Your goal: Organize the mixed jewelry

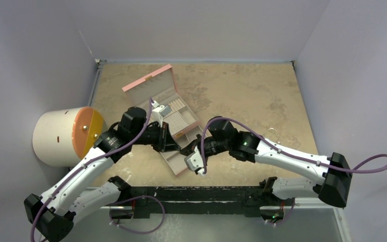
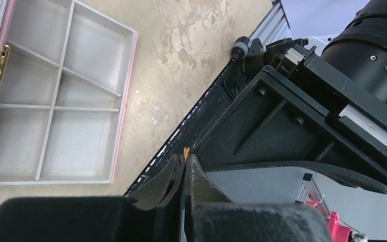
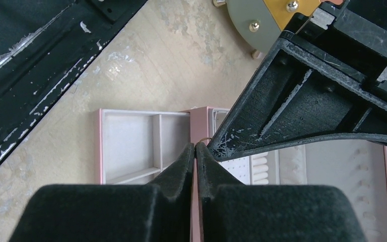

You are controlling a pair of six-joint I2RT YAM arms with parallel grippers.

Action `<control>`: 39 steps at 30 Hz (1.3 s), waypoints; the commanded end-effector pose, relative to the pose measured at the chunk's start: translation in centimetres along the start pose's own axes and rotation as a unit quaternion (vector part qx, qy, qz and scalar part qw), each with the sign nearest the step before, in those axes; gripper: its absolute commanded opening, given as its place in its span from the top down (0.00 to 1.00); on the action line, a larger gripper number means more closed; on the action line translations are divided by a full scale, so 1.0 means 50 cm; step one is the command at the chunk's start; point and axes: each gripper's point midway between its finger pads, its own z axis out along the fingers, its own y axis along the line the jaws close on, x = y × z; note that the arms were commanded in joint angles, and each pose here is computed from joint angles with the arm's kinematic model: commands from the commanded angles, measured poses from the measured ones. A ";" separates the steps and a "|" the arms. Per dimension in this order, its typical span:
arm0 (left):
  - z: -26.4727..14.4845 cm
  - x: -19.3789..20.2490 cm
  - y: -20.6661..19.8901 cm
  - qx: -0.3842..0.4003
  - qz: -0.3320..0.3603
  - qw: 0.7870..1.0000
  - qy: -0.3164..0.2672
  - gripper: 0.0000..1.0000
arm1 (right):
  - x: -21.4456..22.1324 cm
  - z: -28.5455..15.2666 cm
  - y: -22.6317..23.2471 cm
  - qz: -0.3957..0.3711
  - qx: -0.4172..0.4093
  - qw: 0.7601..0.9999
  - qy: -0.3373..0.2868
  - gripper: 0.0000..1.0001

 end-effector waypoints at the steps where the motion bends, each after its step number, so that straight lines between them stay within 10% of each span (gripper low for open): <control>1: -0.007 -0.015 -0.016 0.016 0.016 1.000 -0.019 1.00 | -0.039 -0.018 -0.046 -0.025 0.045 0.998 -0.019 0.90; 16: -0.014 -0.072 0.004 -0.031 0.023 0.995 -0.088 1.00 | -0.038 -0.106 -0.059 0.106 0.182 0.978 -0.009 0.73; 26: -0.065 -0.161 -0.047 -0.006 0.044 0.974 -0.222 1.00 | 0.001 -0.169 -0.072 0.346 0.324 0.880 -0.019 0.60; 39: -0.142 -0.219 -0.149 0.125 0.030 0.925 -0.357 1.00 | -0.130 -0.188 -0.119 0.508 0.293 0.789 -0.186 0.53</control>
